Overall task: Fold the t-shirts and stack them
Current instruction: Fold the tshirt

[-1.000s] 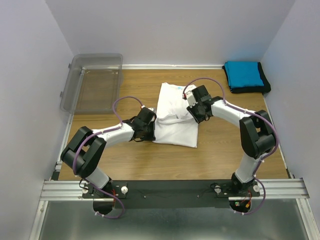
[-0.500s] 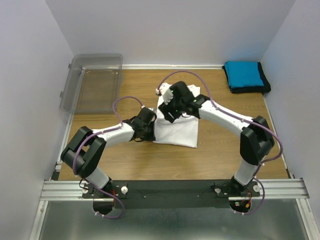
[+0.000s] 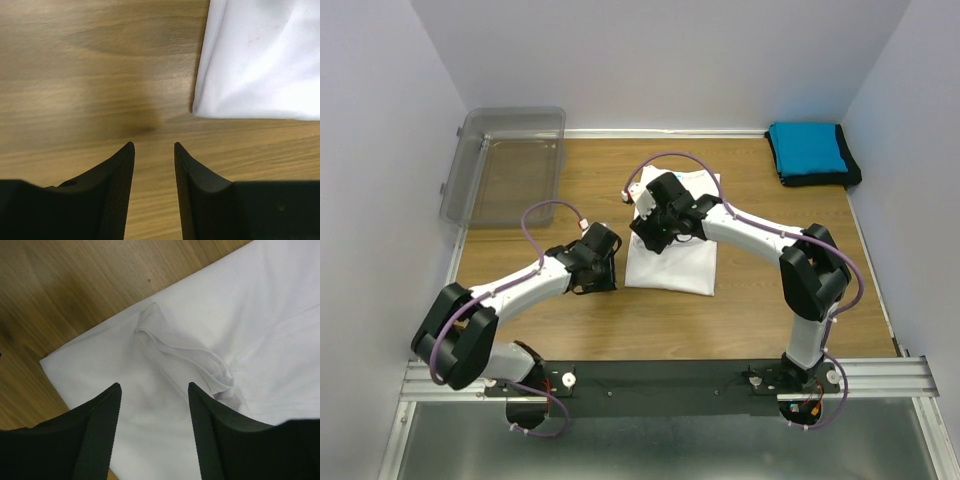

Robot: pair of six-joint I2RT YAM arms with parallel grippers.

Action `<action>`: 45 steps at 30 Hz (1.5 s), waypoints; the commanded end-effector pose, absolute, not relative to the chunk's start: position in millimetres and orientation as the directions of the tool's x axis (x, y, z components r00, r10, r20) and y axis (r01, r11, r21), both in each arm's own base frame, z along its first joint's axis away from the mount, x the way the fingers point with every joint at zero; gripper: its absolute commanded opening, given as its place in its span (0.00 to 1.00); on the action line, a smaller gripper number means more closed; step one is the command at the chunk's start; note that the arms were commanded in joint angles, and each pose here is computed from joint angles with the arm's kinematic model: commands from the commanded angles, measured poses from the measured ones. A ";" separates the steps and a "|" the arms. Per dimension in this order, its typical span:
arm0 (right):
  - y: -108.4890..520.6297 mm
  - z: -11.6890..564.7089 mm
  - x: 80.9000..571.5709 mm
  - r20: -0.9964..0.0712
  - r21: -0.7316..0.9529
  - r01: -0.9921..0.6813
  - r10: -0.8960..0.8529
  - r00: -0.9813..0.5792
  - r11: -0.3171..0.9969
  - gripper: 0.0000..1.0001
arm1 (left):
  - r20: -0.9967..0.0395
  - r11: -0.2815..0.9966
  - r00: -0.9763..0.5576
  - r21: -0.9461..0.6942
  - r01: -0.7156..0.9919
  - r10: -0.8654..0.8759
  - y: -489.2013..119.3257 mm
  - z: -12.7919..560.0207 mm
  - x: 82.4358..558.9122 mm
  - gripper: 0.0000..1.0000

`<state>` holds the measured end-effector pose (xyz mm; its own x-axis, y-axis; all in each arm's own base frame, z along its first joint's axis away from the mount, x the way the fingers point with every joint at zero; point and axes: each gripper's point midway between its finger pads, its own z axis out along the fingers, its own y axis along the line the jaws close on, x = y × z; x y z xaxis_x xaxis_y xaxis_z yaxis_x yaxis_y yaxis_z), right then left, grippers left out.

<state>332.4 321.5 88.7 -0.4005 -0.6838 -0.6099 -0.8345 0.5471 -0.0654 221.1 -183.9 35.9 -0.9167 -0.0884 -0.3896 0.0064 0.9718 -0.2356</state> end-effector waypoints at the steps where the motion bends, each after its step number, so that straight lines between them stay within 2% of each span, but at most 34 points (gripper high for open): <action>1: 338.1 94.6 330.1 -0.644 -0.022 -0.856 -0.662 -0.383 0.517 0.59 | -0.414 0.975 -0.893 -0.200 -0.098 -0.175 -161.0 45.0 214.9 0.44; 2: 340.5 95.3 328.5 -0.648 -0.004 -0.858 -0.655 -0.389 0.513 0.46 | -0.439 0.969 -0.874 -0.212 -0.123 -0.207 -157.5 53.0 216.6 0.43; 3: 343.9 95.3 323.9 -0.652 0.024 -0.865 -0.648 -0.394 0.502 0.40 | -0.448 0.966 -0.866 -0.218 -0.137 -0.224 -155.1 56.0 216.7 0.43; 4: 345.5 91.9 320.1 -0.647 0.044 -0.866 -0.646 -0.404 0.498 0.29 | -0.466 0.963 -0.852 -0.228 -0.146 -0.240 -152.8 62.9 217.2 0.42; 8: 346.6 75.3 308.2 -0.621 0.099 -0.874 -0.657 -0.428 0.475 0.13 | -0.515 0.950 -0.803 -0.240 -0.199 -0.298 -145.4 78.4 225.4 0.42; 10: 346.3 71.2 306.0 -0.614 0.108 -0.876 -0.662 -0.431 0.470 0.11 | -0.524 0.946 -0.793 -0.252 -0.203 -0.310 -146.2 84.0 227.3 0.42; 11: 346.9 69.3 306.1 -0.612 0.109 -0.878 -0.664 -0.429 0.467 0.08 | -0.527 0.946 -0.791 -0.253 -0.203 -0.311 -146.4 85.2 228.1 0.42; 15: 347.8 53.7 305.4 -0.588 0.121 -0.881 -0.682 -0.435 0.457 0.06 | -0.521 0.945 -0.795 -0.254 -0.204 -0.311 -147.0 84.0 227.7 0.42; 23: 337.3 34.2 324.8 -0.546 0.022 -0.867 -0.721 -0.427 0.497 0.06 | -0.525 0.949 -0.798 -0.254 -0.187 -0.297 -148.5 83.8 228.8 0.42; 32: 312.3 50.8 385.5 -0.542 -0.283 -0.750 -0.745 -0.389 0.598 0.06 | -0.522 0.954 -0.806 -0.243 -0.173 -0.279 -149.5 80.0 228.7 0.42; 39: 298.9 69.1 433.0 -0.571 -0.431 -0.606 -0.722 -0.392 0.669 0.06 | -0.518 0.957 -0.814 -0.249 -0.149 -0.261 -151.9 77.4 227.7 0.42; 43: 296.9 82.9 443.9 -0.614 -0.403 -0.575 -0.676 -0.407 0.712 0.06 | -0.541 0.957 -0.809 -0.278 -0.085 -0.230 -163.1 83.1 235.6 0.42; 45: 300.5 102.2 434.8 -0.677 -0.306 -0.588 -0.606 -0.419 0.748 0.05 | -0.571 0.951 -0.795 -0.307 -0.027 -0.206 -176.7 94.8 248.6 0.42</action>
